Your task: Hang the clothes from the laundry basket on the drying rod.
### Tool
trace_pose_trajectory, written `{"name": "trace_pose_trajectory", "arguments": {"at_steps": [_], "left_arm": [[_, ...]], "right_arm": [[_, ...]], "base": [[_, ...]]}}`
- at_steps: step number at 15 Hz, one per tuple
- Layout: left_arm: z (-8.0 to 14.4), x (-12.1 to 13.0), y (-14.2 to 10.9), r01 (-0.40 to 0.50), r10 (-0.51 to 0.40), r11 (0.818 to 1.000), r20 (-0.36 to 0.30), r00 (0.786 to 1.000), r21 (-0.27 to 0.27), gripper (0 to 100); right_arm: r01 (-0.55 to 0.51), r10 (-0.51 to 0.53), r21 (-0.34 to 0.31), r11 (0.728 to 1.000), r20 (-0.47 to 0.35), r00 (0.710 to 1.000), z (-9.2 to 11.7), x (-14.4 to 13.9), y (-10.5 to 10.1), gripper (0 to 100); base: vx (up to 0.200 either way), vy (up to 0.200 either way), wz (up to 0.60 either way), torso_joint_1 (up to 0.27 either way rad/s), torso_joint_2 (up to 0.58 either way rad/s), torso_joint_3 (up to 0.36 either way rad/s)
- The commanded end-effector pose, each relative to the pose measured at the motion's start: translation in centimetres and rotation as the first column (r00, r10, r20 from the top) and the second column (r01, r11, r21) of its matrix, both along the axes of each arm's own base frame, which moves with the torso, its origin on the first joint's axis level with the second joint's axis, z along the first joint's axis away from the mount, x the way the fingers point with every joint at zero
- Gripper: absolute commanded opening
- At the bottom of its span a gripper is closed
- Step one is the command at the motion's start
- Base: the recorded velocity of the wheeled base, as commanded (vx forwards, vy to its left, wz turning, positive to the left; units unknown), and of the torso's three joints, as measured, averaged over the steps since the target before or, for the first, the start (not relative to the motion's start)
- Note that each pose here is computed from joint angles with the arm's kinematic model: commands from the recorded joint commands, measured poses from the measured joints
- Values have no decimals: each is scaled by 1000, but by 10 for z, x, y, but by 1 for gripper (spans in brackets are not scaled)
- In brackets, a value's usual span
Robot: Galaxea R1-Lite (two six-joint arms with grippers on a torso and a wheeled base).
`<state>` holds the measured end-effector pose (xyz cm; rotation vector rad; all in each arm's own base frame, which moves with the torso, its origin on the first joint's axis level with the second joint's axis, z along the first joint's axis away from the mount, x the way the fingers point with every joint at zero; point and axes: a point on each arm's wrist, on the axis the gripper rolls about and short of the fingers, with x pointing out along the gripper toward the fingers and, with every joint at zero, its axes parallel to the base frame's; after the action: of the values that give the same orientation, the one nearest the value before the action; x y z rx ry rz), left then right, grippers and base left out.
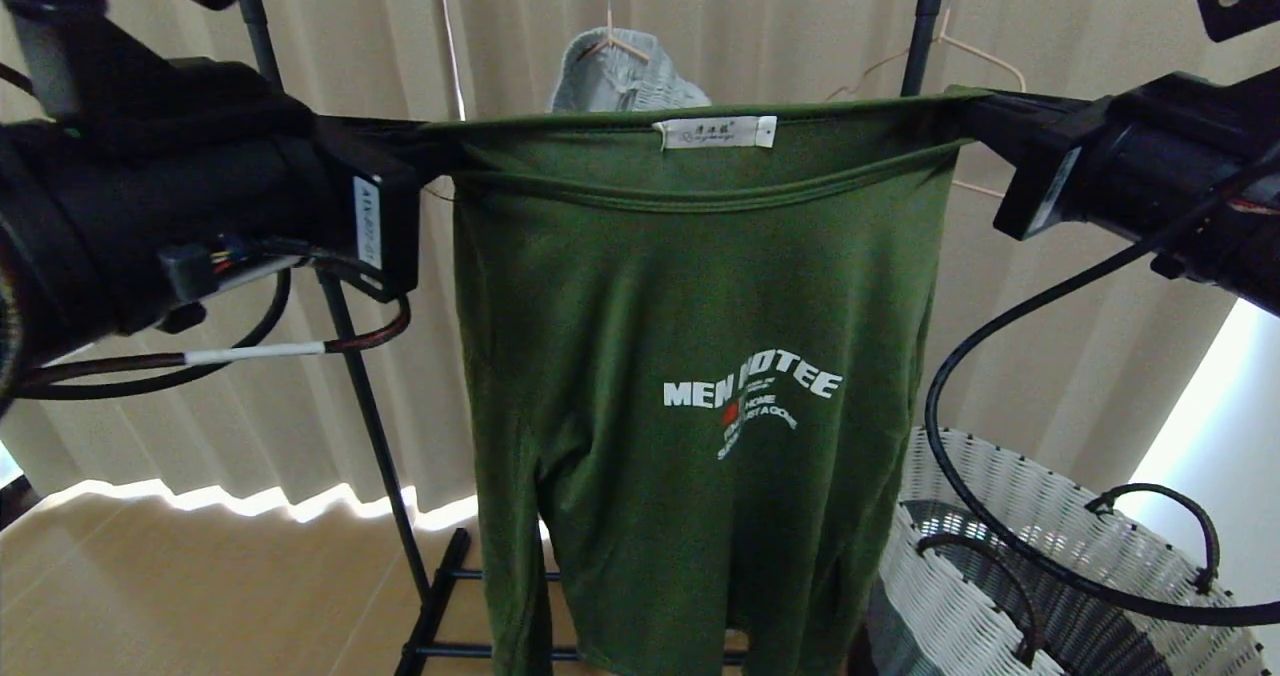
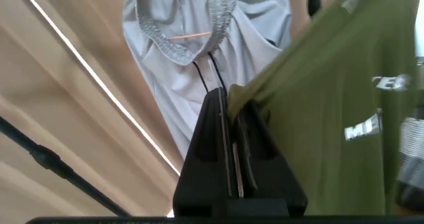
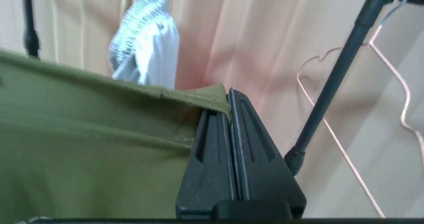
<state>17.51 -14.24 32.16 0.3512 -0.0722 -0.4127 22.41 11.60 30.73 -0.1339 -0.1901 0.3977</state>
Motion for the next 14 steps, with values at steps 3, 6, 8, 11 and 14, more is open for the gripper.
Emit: {"name": "trace_pose_trajectory", "arguments": {"at_steps": [3, 6, 8, 11, 14], "left_arm": [[-28, 15, -14, -11, 16, 998, -75, 997, 59, 0], [-24, 15, -14, -11, 13, 999, -47, 999, 33, 0], [-23, 15, -14, -11, 12, 1000, -34, 999, 26, 0], [-23, 15, -14, -12, 12, 1000, -34, 999, 23, 0], [-23, 16, -15, -11, 12, 1000, -34, 999, 26, 0]], "right_arm": [[-7, 7, -7, 1000, -15, 1000, -8, -13, -6, 0], [-6, 6, -8, 1000, -13, 1000, -7, -13, -6, 0], [-3, 3, -12, 1000, -22, 1000, -7, -14, -7, 0], [-4, 3, -25, 1000, -46, 999, -6, -21, -10, 0], [-4, 3, -27, 1000, -50, 999, -6, -23, -11, 0]], "base": [[0, 0, 0, 0, 0, 0], [0, 0, 0, 0, 0, 0], [0, 0, 0, 0, 0, 0], [0, 0, 0, 0, 0, 0], [0, 0, 0, 0, 0, 0]]}}
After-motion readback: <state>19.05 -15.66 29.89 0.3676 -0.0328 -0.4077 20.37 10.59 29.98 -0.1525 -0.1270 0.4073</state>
